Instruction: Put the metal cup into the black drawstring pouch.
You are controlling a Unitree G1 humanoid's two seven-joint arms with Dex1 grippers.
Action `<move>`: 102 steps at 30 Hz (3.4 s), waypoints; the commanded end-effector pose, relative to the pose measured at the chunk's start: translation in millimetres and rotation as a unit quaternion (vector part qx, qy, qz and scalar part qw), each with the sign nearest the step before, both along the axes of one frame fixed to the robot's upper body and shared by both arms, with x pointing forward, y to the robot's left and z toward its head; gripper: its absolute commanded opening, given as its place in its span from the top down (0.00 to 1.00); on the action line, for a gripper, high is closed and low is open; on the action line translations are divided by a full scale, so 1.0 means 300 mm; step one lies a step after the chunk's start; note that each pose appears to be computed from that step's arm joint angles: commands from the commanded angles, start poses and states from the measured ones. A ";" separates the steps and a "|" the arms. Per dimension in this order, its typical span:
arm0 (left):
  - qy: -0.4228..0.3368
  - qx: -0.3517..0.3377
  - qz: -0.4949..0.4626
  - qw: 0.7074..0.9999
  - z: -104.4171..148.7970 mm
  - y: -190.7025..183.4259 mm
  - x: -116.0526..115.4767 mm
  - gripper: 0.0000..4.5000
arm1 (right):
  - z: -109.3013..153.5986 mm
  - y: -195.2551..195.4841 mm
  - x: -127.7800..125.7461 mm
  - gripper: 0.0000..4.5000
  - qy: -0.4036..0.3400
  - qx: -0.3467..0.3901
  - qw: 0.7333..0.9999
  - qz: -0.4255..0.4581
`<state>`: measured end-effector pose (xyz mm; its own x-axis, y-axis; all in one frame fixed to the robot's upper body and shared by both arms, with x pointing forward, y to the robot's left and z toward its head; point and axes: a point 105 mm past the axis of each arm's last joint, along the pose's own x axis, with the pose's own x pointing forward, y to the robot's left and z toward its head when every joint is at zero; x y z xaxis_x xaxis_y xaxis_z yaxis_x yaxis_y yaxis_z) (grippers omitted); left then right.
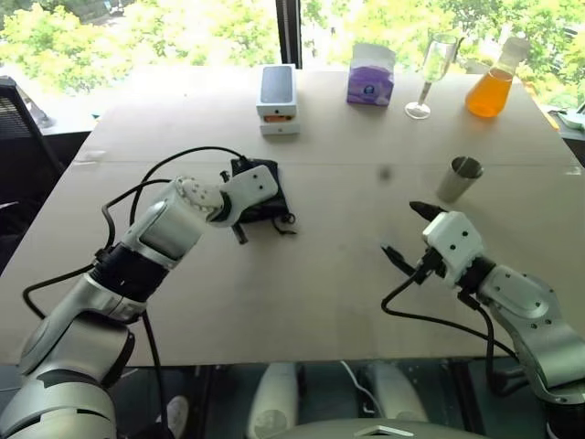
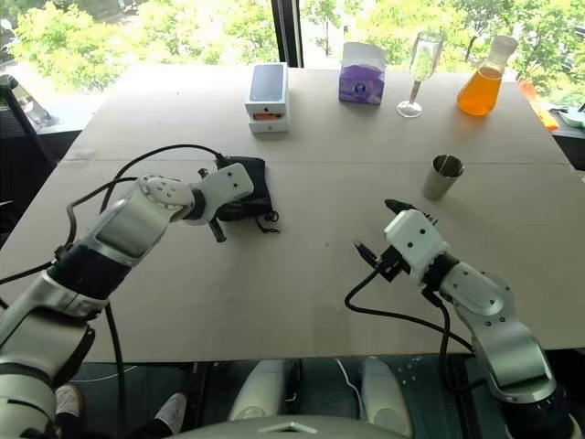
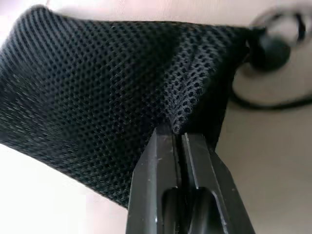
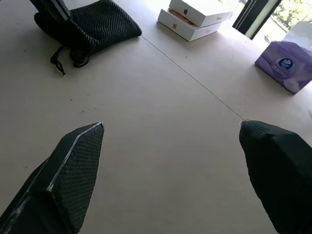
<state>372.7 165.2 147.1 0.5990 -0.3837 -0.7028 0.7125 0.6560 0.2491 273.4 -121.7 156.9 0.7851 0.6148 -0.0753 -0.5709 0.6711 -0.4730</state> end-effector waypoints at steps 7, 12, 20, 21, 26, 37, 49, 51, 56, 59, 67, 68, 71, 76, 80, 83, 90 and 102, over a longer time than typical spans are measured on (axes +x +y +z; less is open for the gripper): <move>0.125 -0.196 0.094 0.968 0.109 -0.091 0.011 0.99 | 0.080 -0.176 0.177 0.00 0.069 -0.065 0.993 -0.071; 0.153 -0.229 0.097 0.956 0.065 -0.147 0.032 0.99 | 0.143 -0.245 0.280 0.00 0.090 -0.117 0.985 -0.090; 0.182 -0.295 0.113 0.931 0.020 -0.222 0.046 0.99 | 0.180 -0.296 0.396 0.00 0.157 -0.122 0.972 -0.122; 0.181 -0.296 0.112 0.931 0.020 -0.224 0.042 0.99 | 0.172 -0.300 0.400 0.00 0.164 -0.126 0.971 -0.121; 0.173 -0.299 0.120 0.930 0.018 -0.214 0.032 1.00 | 0.148 -0.295 0.407 0.11 0.194 -0.142 0.965 -0.108; 0.165 -0.307 0.132 0.928 0.013 -0.209 -0.007 1.00 | 0.067 -0.318 0.475 0.98 0.220 -0.181 0.952 -0.110; 0.157 -0.314 0.143 0.926 0.007 -0.213 -0.019 1.00 | 0.050 -0.321 0.468 0.85 0.211 -0.244 0.945 -0.049; 0.156 -0.314 0.144 0.925 0.005 -0.214 -0.020 1.00 | 0.053 -0.326 0.479 0.67 0.207 -0.248 0.945 -0.057; 0.154 -0.317 0.146 0.924 0.007 -0.217 -0.020 1.00 | 0.049 -0.343 0.500 0.47 0.206 -0.251 0.943 -0.075; 0.152 -0.317 0.146 0.925 0.009 -0.217 -0.021 1.00 | 0.055 -0.349 0.510 0.53 0.206 -0.245 0.944 -0.082; 0.151 -0.317 0.150 0.924 0.005 -0.208 -0.023 1.00 | 0.119 -0.331 0.513 0.99 0.197 -0.218 0.953 -0.074; 0.151 -0.317 0.150 0.924 0.005 -0.209 -0.023 1.00 | 0.121 -0.331 0.510 0.99 0.198 -0.220 0.953 -0.072; 0.151 -0.317 0.150 0.924 0.003 -0.210 -0.022 1.00 | 0.120 -0.333 0.506 0.99 0.204 -0.216 0.952 -0.072; 0.149 -0.317 0.151 0.924 0.002 -0.210 -0.022 1.00 | 0.132 -0.326 0.498 0.99 0.201 -0.209 0.955 -0.068; 0.147 -0.317 0.152 0.925 0.002 -0.209 -0.022 1.00 | 0.134 -0.307 0.479 0.99 0.203 -0.195 0.958 -0.059; 0.141 -0.318 0.154 0.925 0.011 -0.213 -0.018 1.00 | 0.141 -0.271 0.450 0.99 0.204 -0.167 0.964 -0.034; 0.132 -0.333 0.159 0.920 0.036 -0.214 -0.016 1.00 | 0.153 -0.175 0.336 0.99 0.198 -0.051 0.979 -0.015; 0.134 -0.368 0.193 0.900 0.054 -0.162 -0.024 1.00 | 0.127 0.162 0.068 0.99 0.203 0.217 0.949 0.104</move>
